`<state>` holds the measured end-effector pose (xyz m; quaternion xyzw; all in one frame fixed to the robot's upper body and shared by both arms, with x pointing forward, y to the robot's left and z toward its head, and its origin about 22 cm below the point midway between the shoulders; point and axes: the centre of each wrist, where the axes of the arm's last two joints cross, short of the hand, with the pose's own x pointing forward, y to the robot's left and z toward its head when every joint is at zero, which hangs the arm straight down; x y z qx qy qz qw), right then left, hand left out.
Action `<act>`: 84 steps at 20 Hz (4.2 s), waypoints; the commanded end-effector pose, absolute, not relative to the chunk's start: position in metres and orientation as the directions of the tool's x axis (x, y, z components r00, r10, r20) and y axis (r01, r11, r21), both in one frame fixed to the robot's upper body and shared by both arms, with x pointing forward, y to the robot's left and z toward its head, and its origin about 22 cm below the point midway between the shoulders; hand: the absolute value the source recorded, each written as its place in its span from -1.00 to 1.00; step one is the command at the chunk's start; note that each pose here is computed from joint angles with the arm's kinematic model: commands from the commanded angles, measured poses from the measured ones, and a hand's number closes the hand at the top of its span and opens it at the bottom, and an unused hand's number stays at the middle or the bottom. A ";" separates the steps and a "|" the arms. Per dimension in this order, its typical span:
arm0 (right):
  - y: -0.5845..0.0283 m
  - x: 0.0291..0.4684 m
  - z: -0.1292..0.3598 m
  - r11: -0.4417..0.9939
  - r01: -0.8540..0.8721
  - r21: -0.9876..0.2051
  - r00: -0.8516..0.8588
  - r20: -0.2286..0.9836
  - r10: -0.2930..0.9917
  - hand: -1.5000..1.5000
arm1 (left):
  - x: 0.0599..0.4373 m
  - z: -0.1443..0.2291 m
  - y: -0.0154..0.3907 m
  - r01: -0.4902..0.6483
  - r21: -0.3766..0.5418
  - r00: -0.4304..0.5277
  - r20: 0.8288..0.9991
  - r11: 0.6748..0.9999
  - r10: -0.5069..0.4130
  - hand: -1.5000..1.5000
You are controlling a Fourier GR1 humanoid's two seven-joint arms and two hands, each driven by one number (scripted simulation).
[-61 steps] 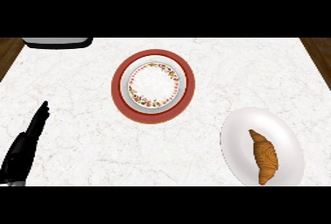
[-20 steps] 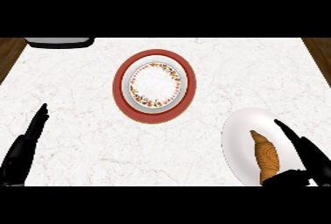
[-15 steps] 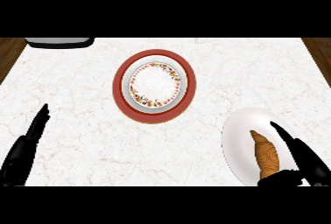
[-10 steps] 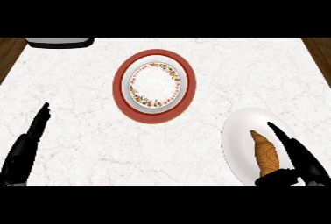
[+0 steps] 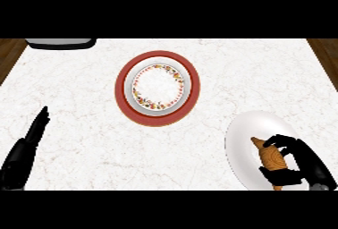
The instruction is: Pick the croissant from the plate and place it in the plate
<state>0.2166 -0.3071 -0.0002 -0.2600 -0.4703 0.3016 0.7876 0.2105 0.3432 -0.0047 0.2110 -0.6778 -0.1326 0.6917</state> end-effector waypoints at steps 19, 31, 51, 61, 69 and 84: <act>-0.306 0.334 0.074 0.235 0.197 -0.952 0.249 0.280 0.927 1.00 | 0.214 -0.011 0.330 -0.096 0.461 0.049 0.887 0.882 -0.458 0.00; -0.227 0.313 0.182 0.498 0.298 -0.815 -0.225 0.447 0.866 1.00 | 0.209 -0.008 0.334 -0.101 0.477 0.061 0.879 0.873 -0.474 0.00; -0.046 0.388 0.166 0.541 0.010 -0.841 -0.172 0.531 0.830 1.00 | 0.209 -0.020 0.333 -0.086 0.474 0.024 0.880 0.876 -0.474 0.00; -0.039 0.415 0.110 0.600 -0.113 -0.792 -0.102 0.610 0.786 1.00 | 0.241 0.003 0.331 -0.039 0.469 -0.012 0.883 0.882 -0.470 0.00; -0.046 0.418 0.082 0.674 -0.013 -0.738 0.049 0.673 0.738 -1.00 | 0.239 -0.006 0.318 -0.040 0.467 -0.001 0.884 0.883 -0.467 0.00; -0.098 0.426 0.092 0.893 0.336 -0.301 -0.035 0.943 0.331 -1.00 | 0.217 -0.001 0.348 -0.100 0.470 0.043 0.882 0.877 -0.469 0.00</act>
